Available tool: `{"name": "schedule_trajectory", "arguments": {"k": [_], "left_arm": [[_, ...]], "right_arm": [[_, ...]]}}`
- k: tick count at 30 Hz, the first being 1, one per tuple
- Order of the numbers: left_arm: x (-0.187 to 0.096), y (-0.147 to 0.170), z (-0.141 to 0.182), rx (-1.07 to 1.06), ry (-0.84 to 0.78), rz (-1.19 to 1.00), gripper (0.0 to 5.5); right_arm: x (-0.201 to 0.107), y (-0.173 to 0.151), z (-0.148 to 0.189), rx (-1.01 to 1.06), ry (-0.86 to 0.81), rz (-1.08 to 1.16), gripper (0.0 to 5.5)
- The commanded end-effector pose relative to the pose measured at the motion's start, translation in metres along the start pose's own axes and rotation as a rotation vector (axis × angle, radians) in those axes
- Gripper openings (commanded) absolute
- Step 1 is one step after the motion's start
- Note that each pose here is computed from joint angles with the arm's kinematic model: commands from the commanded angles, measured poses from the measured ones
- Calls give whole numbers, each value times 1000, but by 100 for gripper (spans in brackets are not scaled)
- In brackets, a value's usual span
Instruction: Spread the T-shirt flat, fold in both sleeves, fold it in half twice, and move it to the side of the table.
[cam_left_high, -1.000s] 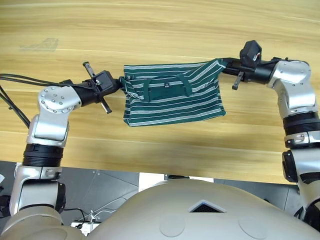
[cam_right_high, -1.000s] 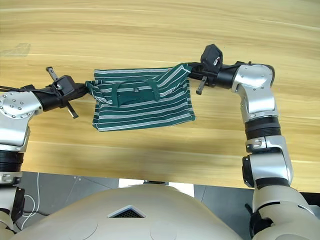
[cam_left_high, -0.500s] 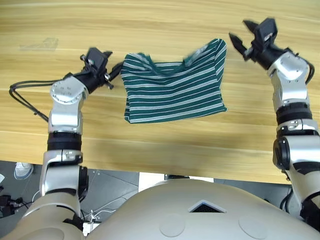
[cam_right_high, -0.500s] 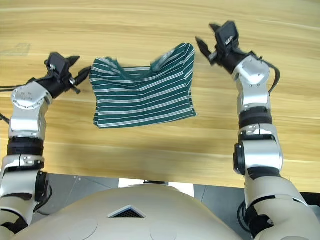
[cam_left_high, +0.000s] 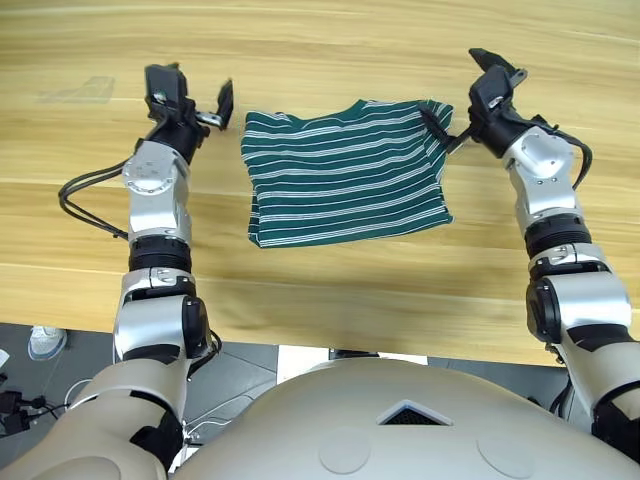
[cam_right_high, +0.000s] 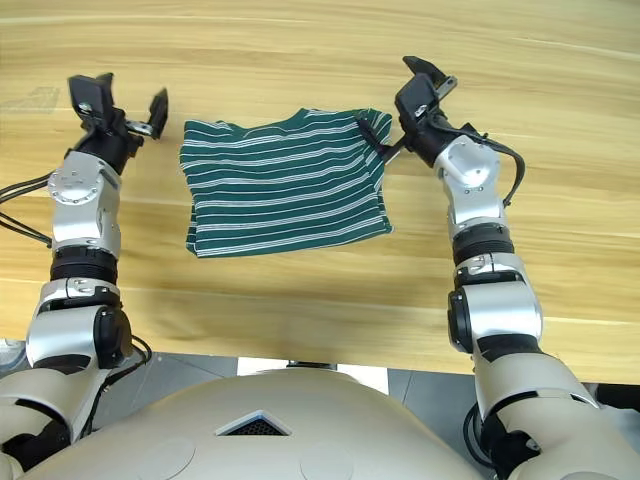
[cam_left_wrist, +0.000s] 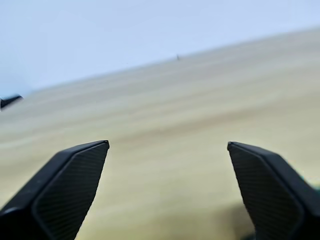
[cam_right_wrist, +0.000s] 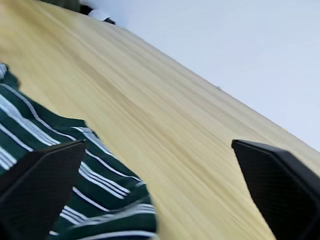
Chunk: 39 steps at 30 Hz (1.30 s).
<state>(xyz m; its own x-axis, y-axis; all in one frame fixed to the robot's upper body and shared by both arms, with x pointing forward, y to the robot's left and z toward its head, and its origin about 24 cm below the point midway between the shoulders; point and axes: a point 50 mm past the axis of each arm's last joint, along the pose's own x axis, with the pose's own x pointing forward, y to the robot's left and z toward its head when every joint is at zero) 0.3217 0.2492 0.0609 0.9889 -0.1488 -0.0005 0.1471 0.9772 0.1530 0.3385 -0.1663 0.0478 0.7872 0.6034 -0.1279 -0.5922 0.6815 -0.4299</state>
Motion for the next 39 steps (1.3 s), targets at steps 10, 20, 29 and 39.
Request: {"name": "schedule_trajectory", "arguments": {"k": [10,20,29,39], "left_arm": [[-23,-16,72,-40,-279,38,438],[-39,-27,64,-56,-230,44,438],[-37,-39,67,-83,-237,13,438],[-42,-40,63,-112,-224,12,438]], "right_arm": [[-1,-28,-38,-855,729,312,537],[-85,-57,-59,-696,832,654,537],[-99,92,39,-332,46,1263,537],[-112,102,61,-220,21,1266,537]]}}
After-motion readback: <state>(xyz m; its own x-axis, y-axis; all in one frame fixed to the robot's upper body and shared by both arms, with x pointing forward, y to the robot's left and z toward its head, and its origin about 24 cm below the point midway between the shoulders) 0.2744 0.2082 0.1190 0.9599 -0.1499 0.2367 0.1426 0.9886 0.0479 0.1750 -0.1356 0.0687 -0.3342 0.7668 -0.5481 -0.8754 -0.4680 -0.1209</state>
